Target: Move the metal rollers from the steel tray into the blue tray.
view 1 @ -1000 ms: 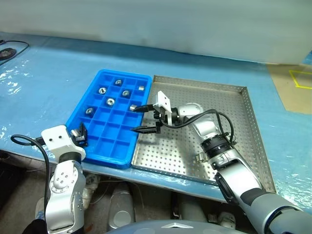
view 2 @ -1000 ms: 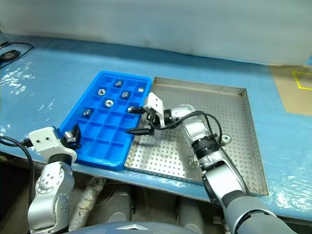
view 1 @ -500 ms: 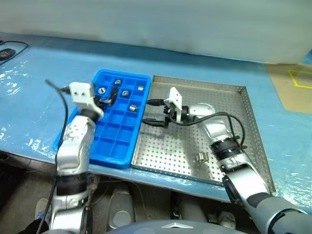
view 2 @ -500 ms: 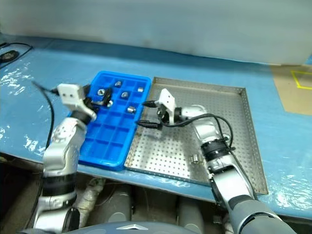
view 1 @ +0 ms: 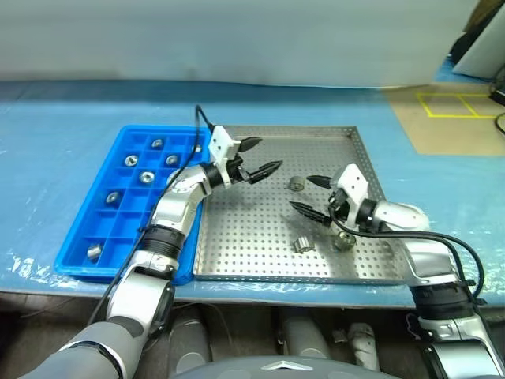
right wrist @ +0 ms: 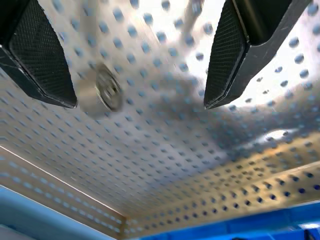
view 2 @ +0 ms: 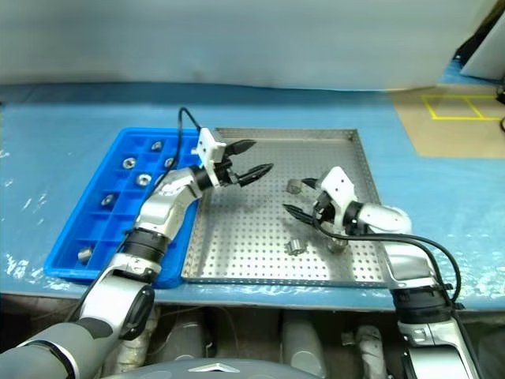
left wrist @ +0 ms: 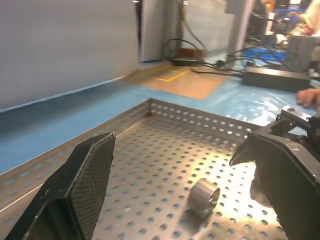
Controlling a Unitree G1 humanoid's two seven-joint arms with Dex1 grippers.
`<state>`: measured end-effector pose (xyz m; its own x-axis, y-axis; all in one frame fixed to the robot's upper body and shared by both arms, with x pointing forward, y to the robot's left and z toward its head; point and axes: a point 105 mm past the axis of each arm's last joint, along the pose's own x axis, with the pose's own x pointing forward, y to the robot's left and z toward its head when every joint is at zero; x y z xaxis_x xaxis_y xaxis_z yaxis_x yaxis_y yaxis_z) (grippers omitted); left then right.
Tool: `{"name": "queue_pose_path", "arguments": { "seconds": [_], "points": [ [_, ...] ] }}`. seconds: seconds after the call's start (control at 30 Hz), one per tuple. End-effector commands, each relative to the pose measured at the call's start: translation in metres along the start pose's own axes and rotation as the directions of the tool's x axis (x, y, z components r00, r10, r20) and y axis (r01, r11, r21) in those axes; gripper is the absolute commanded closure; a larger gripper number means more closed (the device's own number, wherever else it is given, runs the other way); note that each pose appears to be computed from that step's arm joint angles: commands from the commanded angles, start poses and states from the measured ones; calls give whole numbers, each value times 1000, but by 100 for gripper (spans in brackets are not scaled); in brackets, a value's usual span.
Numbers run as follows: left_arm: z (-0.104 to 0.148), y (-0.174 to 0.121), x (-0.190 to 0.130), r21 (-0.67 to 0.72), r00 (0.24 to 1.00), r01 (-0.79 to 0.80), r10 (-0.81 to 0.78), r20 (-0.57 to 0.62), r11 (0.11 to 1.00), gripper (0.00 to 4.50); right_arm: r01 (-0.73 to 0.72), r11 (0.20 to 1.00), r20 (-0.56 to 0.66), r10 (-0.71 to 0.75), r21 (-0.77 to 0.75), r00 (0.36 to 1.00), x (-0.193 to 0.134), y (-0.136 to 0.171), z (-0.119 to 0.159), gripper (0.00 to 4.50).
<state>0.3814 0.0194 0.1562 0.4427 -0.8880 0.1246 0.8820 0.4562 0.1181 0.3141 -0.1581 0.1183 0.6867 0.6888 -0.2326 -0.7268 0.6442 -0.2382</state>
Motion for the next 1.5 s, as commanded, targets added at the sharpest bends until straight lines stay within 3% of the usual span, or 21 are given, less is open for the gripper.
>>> {"name": "queue_pose_path", "arguments": {
  "seconds": [0.03,0.13,0.47,0.63,0.73,0.97,1.23,1.33,1.5],
  "points": [
    [-6,22,14,58,989,-122,127,-78,991,3,87,996,61,-85,-21,994,-15,-7,20,22],
    [-17,40,20,28,956,-257,259,-138,966,3,140,990,52,-139,-16,989,-23,-9,16,22],
    [-31,12,47,-55,973,-97,83,-214,994,3,278,961,9,-278,11,961,-37,4,2,22],
    [-50,20,41,3,932,-182,173,-318,983,3,335,942,-2,-335,15,942,-48,7,0,22],
    [-58,21,36,2,915,-208,195,-353,978,60,357,933,-7,-357,31,934,-53,10,-3,22],
    [-50,25,35,-46,934,-224,201,-295,973,293,327,945,-16,-327,23,945,-45,11,-4,22],
    [-31,35,28,-79,959,-234,217,-181,969,293,258,966,8,-258,-1,966,-27,2,3,22],
    [-31,44,18,-88,950,-273,255,-178,958,231,231,973,12,-231,-6,973,-21,1,3,22],
    [-29,44,14,-94,954,-267,250,-166,959,70,189,982,26,-189,-16,982,-10,2,6,22]
  ]
}}
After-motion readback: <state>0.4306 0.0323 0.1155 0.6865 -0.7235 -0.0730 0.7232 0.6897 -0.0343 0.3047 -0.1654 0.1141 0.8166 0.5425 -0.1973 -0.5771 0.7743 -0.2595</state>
